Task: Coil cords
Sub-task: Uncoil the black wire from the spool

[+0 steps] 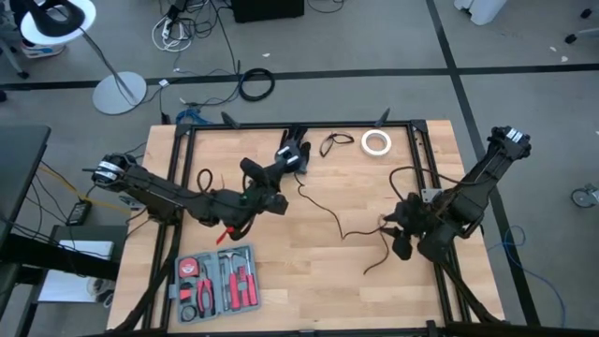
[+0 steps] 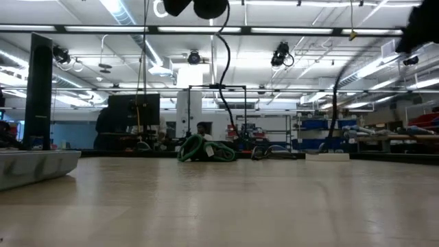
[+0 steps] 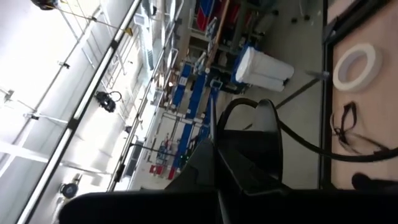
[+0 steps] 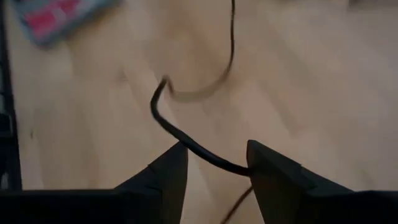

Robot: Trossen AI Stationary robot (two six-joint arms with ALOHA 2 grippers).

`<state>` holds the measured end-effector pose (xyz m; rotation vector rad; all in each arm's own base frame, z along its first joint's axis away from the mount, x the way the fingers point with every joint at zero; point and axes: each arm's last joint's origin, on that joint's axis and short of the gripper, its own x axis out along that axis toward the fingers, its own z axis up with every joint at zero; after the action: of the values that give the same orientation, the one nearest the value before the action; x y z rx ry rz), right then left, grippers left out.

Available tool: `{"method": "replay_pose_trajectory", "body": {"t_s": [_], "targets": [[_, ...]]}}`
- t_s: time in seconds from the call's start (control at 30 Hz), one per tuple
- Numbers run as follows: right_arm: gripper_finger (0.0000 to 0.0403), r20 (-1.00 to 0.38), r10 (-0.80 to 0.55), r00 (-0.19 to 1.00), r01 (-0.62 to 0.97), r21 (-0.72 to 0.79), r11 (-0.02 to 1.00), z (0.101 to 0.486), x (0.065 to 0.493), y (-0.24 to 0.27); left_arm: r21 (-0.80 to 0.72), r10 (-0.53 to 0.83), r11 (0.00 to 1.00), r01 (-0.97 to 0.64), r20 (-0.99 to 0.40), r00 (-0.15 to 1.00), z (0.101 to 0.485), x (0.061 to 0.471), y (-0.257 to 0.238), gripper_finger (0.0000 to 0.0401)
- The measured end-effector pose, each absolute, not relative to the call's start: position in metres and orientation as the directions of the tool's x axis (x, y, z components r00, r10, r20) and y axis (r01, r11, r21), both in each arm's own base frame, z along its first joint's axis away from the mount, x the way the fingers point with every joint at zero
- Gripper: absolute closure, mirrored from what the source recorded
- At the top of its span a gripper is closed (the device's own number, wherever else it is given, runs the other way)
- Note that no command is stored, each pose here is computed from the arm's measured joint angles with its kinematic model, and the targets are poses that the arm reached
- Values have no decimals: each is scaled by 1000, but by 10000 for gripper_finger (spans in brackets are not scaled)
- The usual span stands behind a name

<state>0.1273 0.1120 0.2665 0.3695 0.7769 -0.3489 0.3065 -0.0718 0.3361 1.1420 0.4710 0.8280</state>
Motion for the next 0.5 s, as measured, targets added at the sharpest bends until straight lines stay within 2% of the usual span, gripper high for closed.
{"method": "replay_pose_trajectory", "body": {"t_s": [0.07,0.27,0.5], "targets": [[240,-780,-134,611,463,215,860,264,125,111,915,762,192,-355,89,642,343,307,-73,401],[240,-833,-37,551,473,276,837,263,123,114,890,729,219,-400,123,673,361,309,-75,401],[241,-826,-41,562,463,273,843,263,124,115,880,711,243,-408,124,692,362,310,-76,401]]}}
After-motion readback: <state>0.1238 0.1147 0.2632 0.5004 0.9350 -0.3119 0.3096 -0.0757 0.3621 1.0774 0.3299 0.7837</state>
